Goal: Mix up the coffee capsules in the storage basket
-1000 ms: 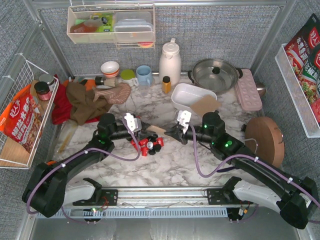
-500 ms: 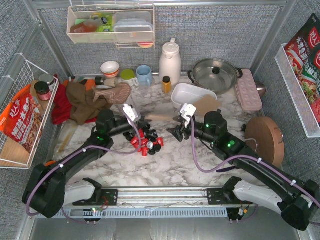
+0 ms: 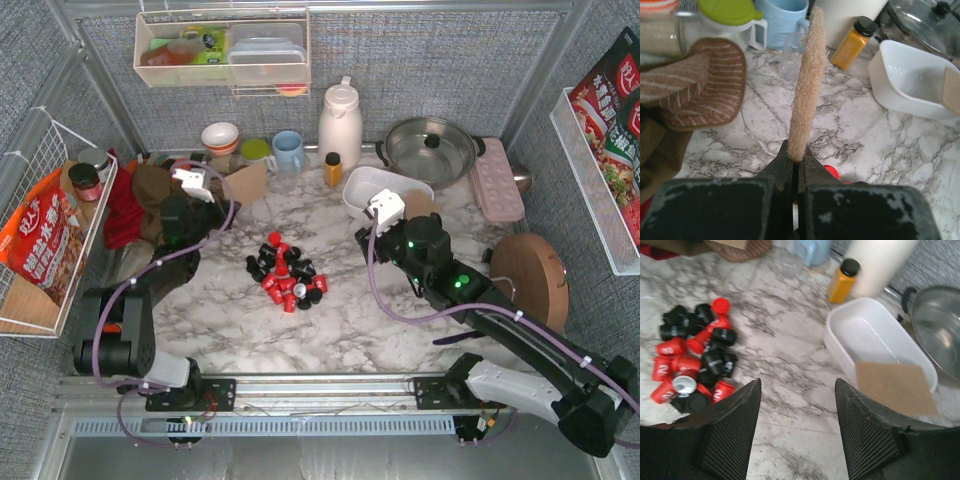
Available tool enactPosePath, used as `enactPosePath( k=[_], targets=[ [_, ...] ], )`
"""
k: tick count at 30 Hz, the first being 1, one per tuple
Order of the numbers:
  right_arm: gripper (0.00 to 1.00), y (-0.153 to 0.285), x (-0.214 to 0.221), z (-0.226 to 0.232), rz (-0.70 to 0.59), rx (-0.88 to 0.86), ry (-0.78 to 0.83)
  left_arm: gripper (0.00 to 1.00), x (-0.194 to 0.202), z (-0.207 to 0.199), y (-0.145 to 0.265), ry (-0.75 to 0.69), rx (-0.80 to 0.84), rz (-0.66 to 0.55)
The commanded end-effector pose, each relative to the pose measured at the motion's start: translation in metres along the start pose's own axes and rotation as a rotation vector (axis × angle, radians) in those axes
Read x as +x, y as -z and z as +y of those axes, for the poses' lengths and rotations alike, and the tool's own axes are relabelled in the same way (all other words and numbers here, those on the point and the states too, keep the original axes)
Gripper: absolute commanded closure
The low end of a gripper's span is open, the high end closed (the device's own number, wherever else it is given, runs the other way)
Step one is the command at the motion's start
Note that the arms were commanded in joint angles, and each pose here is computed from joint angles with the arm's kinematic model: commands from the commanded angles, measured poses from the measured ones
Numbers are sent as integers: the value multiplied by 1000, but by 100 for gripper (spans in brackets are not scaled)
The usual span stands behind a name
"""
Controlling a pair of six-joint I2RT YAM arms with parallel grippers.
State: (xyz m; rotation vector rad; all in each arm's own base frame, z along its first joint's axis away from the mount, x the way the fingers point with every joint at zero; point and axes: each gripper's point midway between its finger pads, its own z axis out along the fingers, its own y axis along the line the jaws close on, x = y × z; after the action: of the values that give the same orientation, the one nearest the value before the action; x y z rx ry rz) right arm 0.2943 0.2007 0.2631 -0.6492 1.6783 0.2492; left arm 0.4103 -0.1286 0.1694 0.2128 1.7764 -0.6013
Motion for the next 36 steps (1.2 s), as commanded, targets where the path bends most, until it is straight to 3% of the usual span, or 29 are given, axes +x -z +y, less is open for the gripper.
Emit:
enactPosePath(
  k=[1,7,13,18,20,22,23,25,30,36],
  targets=[
    [35,-2,16,-30,71,173,-26,100,-8,6,-9,163,79,-34],
    [33,-15,37,-35,139,215,-58,100,19,28,-17,255,43,15],
    [32,-25,53,-40,194,237,-58,92,21,54,-8,237,-71,-40],
    [32,-29,61,-41,216,230,-58,88,23,60,-6,267,-69,-64],
    [32,-30,64,-44,224,242,-59,74,27,63,-7,291,-72,-62],
    [31,-31,67,-50,229,265,-58,52,30,65,-6,309,-74,-62],
    [32,-32,70,-54,235,283,-60,36,30,67,-5,313,-77,-66],
    [31,-38,78,-61,251,308,-70,21,25,70,-1,308,-81,-87],
    [31,-53,91,-81,287,371,-98,1,2,74,9,281,-96,-151],
    [31,-57,110,-119,328,536,-112,1,-35,76,22,241,-177,-178]
  ],
)
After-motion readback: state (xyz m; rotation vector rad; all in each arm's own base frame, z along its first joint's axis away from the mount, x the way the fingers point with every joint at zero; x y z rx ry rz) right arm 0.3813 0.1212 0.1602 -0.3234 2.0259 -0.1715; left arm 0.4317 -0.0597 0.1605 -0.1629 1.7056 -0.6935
